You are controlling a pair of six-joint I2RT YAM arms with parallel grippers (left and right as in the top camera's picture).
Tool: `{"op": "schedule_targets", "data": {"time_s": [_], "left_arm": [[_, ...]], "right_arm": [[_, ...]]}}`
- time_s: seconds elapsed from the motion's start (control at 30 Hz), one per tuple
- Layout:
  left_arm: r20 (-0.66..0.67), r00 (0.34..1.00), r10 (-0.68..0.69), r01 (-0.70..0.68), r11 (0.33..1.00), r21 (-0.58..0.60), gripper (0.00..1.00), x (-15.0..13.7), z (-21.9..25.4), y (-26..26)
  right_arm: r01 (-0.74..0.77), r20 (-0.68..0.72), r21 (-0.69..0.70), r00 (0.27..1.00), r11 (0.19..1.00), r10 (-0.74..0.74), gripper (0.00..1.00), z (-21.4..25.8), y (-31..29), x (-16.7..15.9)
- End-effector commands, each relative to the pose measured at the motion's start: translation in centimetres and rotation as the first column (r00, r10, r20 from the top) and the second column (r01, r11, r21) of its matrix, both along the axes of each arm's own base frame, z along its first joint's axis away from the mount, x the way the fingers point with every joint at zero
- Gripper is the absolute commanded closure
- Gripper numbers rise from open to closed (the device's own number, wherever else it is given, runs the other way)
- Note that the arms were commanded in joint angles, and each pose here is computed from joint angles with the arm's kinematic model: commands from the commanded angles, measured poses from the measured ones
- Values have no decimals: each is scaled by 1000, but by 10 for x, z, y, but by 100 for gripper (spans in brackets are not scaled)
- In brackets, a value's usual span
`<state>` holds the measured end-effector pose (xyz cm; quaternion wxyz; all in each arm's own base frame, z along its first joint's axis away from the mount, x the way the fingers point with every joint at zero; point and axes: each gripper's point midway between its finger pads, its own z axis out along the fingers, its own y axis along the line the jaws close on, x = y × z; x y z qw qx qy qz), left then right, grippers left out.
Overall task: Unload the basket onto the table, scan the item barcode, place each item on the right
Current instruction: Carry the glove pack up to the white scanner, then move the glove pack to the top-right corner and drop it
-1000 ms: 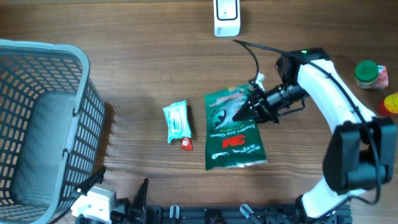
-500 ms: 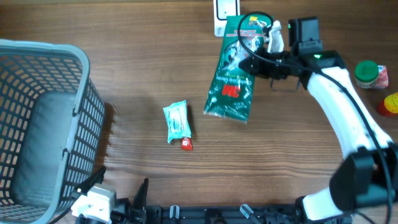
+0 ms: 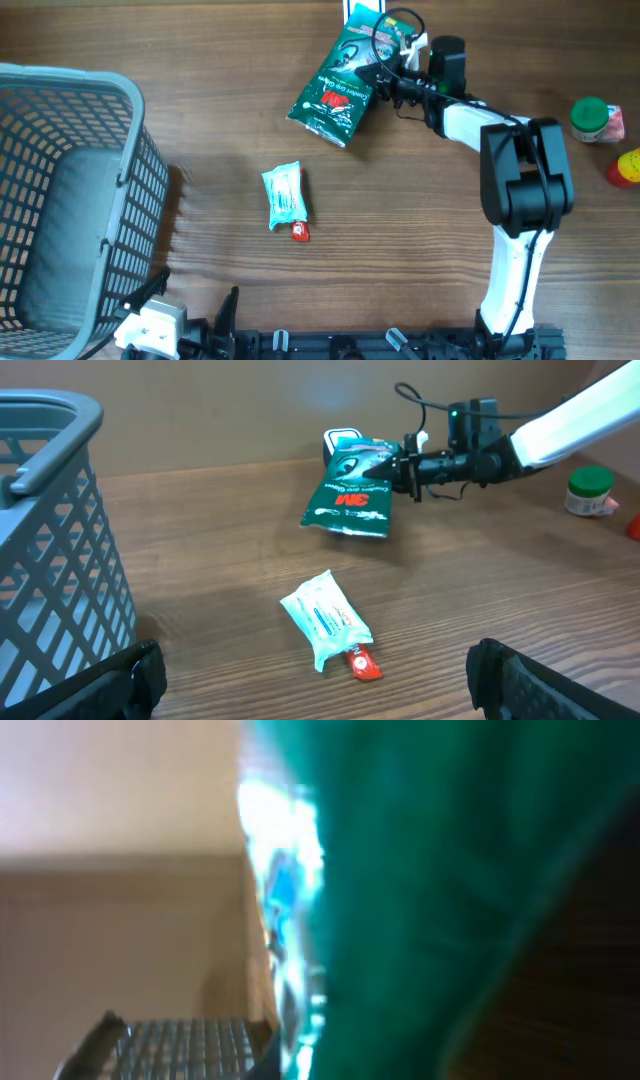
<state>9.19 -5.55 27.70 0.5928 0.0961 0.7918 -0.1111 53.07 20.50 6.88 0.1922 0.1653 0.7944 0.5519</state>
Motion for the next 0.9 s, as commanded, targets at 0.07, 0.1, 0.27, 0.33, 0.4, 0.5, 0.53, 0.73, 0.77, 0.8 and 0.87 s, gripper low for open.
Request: {"op": "schedule_targets", "data": {"time_s": [0.07,0.1,0.27,0.33,0.4,0.5,0.53,0.73,0.77,0.8,0.87], "left_arm": [[10,1000,-22,22,1000,7,0,-2,0,-3],[11,1000,-22,22,1000,7,0,-2,0,-3],[11,1000,-22,22,1000,7,0,-2,0,-3],[11,1000,-22,22,1000,7,0,-2,0,-3],[10,1000,-22,22,1000,7,0,-2,0,-3],[10,1000,-22,22,1000,7,0,-2,0,-3],[11,1000,-22,22,1000,7,0,-2,0,-3],[10,1000,-22,22,1000,7,0,-2,0,-3],[10,1000,-22,22,1000,7,0,-2,0,-3],[10,1000,-22,22,1000,7,0,-2,0,-3],[11,1000,-22,22,1000,7,0,-2,0,-3]], "right_arm": [[127,-30,-4,991,992,-127,95,2,-14,21],[132,-29,-5,991,991,-132,95,2,-14,22],[144,-8,-8,990,990,-144,95,4,-14,25],[132,17,-21,991,991,-132,95,5,-8,24],[113,67,-49,992,992,-109,95,8,-7,25],[125,99,-83,988,989,-117,95,26,-23,26],[136,108,-100,986,986,-125,95,35,-33,25],[389,195,-276,918,879,-345,95,98,-145,27],[454,196,-303,890,838,-411,95,102,-170,27],[546,202,-344,837,764,-508,95,103,-209,27],[675,226,-406,727,616,-648,95,96,-271,26]]}}
